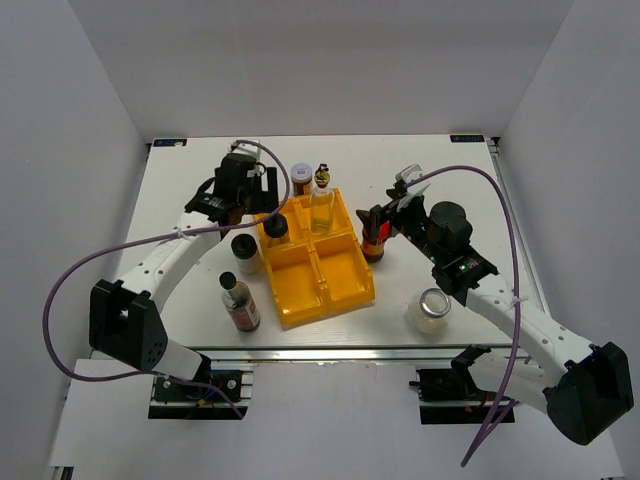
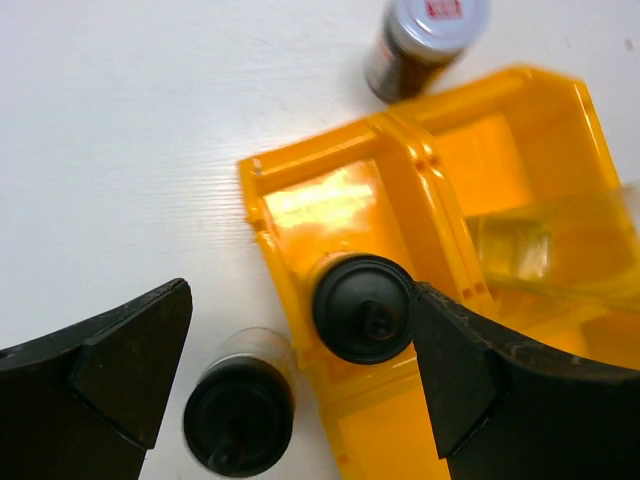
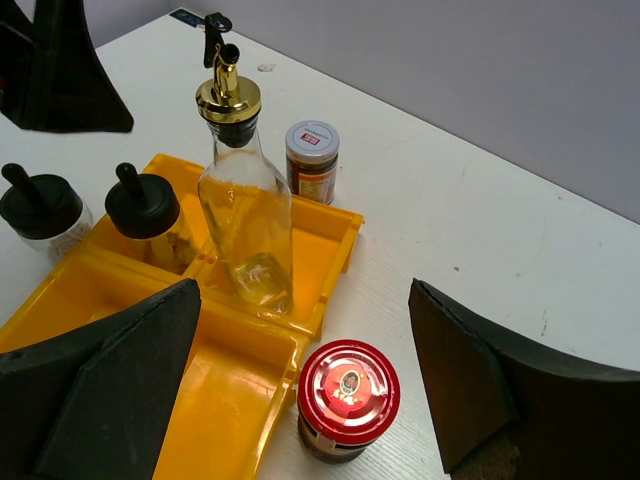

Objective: Organize the condiment bottles

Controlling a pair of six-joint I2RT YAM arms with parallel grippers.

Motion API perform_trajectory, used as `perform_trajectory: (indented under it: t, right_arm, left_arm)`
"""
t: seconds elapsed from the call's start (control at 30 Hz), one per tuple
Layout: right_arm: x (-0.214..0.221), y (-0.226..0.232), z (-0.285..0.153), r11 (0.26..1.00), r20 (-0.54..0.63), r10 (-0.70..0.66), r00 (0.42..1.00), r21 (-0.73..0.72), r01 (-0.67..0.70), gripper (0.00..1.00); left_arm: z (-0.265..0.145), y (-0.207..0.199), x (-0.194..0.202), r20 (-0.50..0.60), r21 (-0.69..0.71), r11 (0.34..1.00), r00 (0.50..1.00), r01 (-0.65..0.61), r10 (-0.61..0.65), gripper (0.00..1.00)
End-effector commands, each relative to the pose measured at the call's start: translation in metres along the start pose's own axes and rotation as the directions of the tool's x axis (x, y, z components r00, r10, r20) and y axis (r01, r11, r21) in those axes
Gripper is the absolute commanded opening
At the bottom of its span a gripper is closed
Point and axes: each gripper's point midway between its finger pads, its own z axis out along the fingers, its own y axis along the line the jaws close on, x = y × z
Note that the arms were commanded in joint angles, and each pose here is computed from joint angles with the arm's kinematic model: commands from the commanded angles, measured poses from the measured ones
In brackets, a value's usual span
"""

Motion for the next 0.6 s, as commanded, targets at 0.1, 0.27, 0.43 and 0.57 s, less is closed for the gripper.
perform_trajectory:
  t: [0.1,0.27,0.43,0.57]
  right_arm:
    - [-0.018,-0.006,-0.003,1.000,0.061,-0.012,0.998,0.027,0.010,0.89]
    - [-0.013,-0.006,-0.001,1.000,0.049,-0.008,0.999,0.021,0.007,0.89]
    - [-0.008,-0.007,0.002,1.000,0.030,-0.010,0.999,0.026,0.010,0.89]
    - [-0.003,-0.008,0.004,1.000,0.015,-0.014,1.000,0.029,0.013,0.89]
  left_arm:
    - [-0.029,0.035,0.014,-0.017,-0.205,0.969,0.989,0.139,-0.146,0.98]
    - [-0.035,0.046,0.055,-0.068,-0.263,0.946,0.974,0.192,-0.216,0.98]
    - [-0.033,0.041,0.063,-0.080,-0.231,0.951,0.970,0.205,-0.228,0.98]
    - [-0.027,0.044,0.079,-0.117,-0.253,0.949,0.968,0.189,-0.223,0.98]
